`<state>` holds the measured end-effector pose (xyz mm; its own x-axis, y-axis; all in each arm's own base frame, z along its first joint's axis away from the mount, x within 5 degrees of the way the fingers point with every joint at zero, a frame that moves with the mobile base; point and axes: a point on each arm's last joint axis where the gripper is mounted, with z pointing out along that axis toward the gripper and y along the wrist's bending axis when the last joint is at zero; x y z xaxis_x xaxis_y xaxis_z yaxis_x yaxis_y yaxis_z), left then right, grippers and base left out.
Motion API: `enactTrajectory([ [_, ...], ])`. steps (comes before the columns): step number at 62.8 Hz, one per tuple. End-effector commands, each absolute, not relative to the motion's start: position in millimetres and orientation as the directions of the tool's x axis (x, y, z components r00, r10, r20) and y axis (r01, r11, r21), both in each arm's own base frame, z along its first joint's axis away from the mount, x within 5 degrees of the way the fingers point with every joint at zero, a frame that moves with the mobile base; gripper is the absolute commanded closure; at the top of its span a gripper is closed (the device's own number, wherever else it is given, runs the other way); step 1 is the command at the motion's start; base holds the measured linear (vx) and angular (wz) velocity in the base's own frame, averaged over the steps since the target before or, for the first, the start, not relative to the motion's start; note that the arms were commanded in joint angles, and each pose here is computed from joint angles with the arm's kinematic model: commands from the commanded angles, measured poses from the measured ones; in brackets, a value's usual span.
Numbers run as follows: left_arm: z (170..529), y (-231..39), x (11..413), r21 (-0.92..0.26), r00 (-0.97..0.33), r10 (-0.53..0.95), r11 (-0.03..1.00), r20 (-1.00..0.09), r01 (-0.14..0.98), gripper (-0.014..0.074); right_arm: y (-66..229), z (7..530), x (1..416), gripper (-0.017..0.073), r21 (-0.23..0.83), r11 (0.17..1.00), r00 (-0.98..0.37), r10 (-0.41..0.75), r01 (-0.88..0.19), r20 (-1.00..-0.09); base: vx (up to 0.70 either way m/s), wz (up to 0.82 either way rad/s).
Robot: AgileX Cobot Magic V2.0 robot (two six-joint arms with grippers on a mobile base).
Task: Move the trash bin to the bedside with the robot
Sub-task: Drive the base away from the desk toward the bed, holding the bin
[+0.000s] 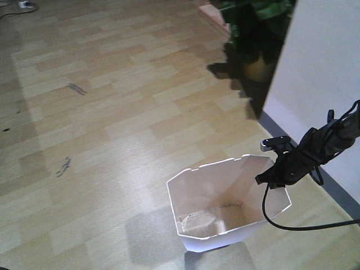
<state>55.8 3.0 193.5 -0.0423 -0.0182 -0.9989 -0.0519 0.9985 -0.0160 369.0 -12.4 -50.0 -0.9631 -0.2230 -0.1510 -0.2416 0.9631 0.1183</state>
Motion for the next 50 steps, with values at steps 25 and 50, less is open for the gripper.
enactTrajectory([
  [25,207.4,2.7,54.5,-0.025,0.056,-0.022,0.999,-0.998,-0.047,0.0600,-11.7,-14.8,385.7,0.0564,0.131,0.967,-0.956,-0.186,-0.219,-0.229,0.08,0.52],
  [50,207.4,2.7,54.5,-0.025,0.056,-0.022,0.999,-0.998,-0.047,0.0600,-11.6,-14.8,385.6,0.0564,0.132,0.967,-0.956,-0.186,-0.219,-0.228,0.06,0.25],
])
